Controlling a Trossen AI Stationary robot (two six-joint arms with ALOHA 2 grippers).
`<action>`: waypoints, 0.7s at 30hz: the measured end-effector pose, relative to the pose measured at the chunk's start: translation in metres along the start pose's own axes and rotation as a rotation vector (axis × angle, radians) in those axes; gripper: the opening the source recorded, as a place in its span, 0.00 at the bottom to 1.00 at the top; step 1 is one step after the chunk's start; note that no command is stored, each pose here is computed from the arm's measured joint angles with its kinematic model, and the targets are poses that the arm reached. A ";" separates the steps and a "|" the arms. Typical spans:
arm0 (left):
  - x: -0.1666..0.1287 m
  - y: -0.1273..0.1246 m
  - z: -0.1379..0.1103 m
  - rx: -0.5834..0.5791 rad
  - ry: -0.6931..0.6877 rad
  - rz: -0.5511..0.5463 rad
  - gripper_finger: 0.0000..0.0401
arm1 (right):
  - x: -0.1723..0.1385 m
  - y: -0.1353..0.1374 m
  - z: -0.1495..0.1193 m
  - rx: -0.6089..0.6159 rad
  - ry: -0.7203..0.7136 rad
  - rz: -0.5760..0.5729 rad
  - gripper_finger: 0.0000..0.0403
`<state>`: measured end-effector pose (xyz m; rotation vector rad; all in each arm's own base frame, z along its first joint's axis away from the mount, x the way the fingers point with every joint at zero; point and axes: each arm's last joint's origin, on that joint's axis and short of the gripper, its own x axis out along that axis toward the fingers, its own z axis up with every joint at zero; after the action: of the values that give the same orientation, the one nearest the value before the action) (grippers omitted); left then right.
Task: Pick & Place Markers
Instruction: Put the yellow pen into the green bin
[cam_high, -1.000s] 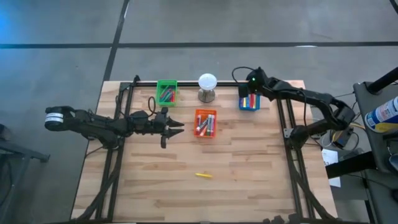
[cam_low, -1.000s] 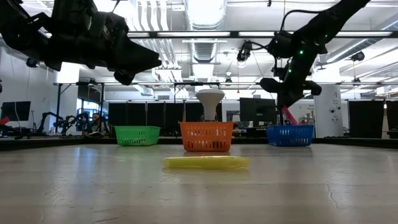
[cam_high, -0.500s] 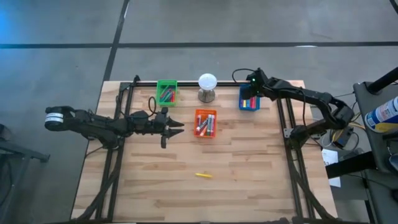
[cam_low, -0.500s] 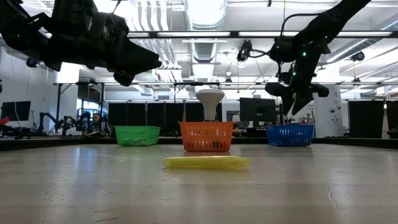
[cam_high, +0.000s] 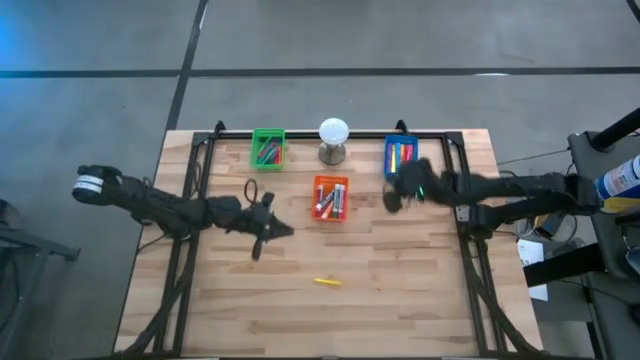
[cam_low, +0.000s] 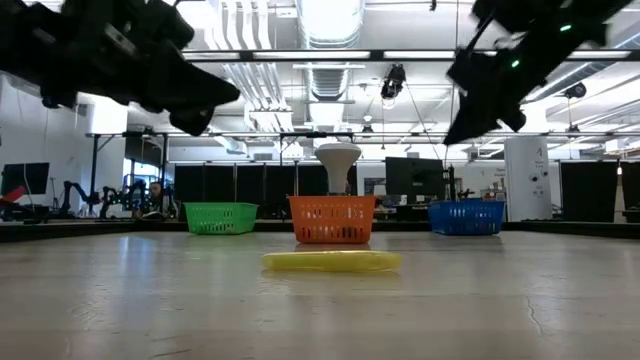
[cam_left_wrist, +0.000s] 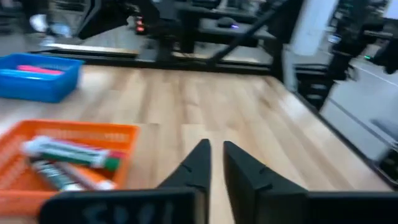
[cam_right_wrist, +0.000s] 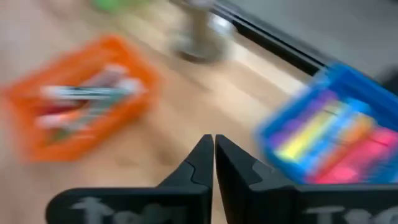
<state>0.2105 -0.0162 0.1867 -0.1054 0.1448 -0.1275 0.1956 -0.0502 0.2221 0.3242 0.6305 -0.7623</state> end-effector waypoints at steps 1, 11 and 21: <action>0.001 -0.006 -0.001 0.003 0.006 -0.014 0.07 | -0.005 0.011 -0.008 -0.016 -0.049 0.047 0.03; 0.032 -0.043 -0.020 -0.031 0.200 0.021 0.02 | -0.042 0.071 -0.056 -0.128 -0.482 0.288 0.03; 0.101 -0.063 -0.020 -0.033 0.556 0.043 0.24 | -0.040 0.079 -0.059 -0.201 -0.483 0.282 0.03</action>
<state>0.2994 -0.0936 0.1606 -0.0981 0.7034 -0.1087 0.2068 0.0541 0.2062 0.0353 0.1944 -0.4746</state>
